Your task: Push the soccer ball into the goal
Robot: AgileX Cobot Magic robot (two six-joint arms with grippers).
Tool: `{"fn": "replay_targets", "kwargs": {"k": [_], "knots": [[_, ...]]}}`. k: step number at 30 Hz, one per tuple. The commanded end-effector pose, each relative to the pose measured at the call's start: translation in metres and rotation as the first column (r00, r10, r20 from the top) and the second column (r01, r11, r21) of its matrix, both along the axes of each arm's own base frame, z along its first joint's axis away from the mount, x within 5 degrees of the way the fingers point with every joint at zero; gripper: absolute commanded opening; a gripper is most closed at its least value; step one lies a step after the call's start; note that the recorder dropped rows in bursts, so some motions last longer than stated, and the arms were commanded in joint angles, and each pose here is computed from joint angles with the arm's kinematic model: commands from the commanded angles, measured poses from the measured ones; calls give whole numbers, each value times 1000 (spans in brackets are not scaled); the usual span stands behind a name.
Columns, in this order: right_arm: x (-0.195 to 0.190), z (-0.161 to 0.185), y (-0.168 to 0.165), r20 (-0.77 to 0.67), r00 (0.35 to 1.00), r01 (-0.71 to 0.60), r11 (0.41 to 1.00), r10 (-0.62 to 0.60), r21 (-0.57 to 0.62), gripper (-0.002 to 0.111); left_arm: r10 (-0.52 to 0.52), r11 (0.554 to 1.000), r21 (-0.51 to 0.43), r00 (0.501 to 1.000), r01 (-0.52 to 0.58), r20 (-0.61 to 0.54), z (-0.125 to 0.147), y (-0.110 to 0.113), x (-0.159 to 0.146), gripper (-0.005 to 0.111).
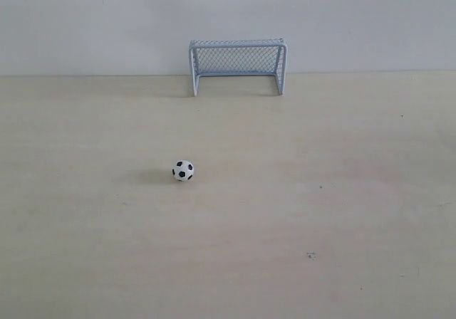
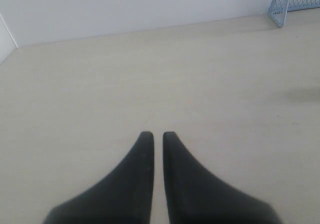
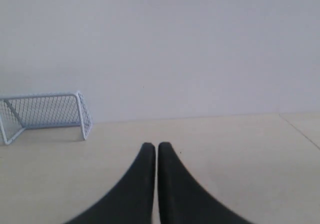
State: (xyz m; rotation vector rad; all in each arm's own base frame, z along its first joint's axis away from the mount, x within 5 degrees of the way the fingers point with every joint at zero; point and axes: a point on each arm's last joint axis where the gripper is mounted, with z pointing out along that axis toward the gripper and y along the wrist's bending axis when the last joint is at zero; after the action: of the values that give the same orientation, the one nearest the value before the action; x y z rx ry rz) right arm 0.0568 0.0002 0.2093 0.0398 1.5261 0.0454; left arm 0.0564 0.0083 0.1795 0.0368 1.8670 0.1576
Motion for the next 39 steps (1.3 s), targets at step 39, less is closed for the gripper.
{"fn": "replay_targets", "kwargs": {"k": [39], "knots": [[-7, 116, 0, 209, 978, -3, 1000, 4, -6, 0, -6, 1000, -8, 1000, 6, 3, 1, -1, 0, 6]]}}
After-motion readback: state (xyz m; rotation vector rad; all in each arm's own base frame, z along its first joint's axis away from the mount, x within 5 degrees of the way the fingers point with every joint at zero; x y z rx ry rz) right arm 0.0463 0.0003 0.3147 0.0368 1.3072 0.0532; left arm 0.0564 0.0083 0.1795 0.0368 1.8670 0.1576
